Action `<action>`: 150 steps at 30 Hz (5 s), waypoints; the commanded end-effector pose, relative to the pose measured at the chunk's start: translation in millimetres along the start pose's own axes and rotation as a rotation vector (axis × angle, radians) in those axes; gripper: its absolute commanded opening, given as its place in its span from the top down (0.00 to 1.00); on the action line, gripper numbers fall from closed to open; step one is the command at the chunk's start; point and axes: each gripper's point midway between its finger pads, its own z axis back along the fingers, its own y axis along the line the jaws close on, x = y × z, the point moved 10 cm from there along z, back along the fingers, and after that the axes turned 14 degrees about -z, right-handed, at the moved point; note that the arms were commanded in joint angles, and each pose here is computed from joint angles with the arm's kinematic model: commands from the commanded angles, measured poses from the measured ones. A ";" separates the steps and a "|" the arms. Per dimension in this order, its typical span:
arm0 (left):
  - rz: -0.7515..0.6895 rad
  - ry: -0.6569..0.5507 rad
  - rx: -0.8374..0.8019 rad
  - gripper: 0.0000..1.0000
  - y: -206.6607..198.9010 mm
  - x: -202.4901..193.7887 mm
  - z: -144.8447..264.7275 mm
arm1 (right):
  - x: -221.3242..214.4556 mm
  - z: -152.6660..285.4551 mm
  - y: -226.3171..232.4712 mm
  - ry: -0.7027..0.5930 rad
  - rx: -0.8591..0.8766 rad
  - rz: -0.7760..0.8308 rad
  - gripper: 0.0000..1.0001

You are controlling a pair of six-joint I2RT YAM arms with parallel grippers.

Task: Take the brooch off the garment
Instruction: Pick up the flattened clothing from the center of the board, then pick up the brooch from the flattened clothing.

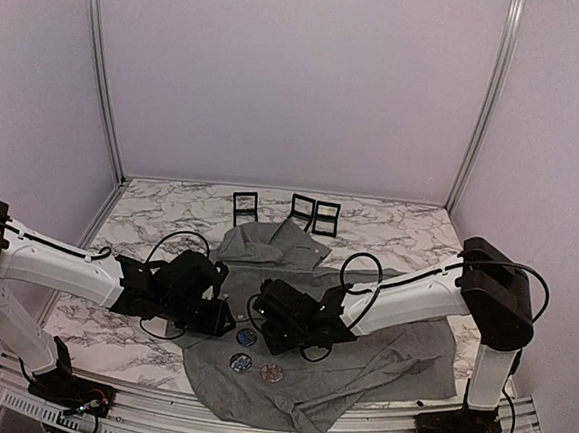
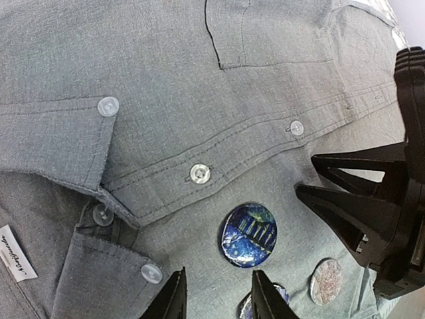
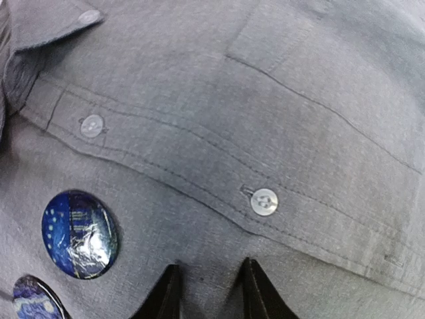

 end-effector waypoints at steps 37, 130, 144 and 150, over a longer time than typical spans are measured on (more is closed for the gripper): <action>0.113 -0.143 -0.140 0.59 -15.3 45.4 36.3 | 94.8 87.3 17.3 -0.147 0.417 -0.187 1.00; 0.490 -0.089 -0.058 0.86 14.3 -23.8 -2.8 | 28.5 60.3 64.2 0.038 0.500 -0.068 1.00; 0.486 -0.055 -0.055 0.85 15.3 -28.9 -9.1 | 23.6 56.2 59.2 0.040 0.486 -0.086 1.00; 0.491 -0.059 -0.054 0.88 15.9 -29.3 -10.1 | 21.2 55.1 57.0 0.040 0.484 -0.089 1.00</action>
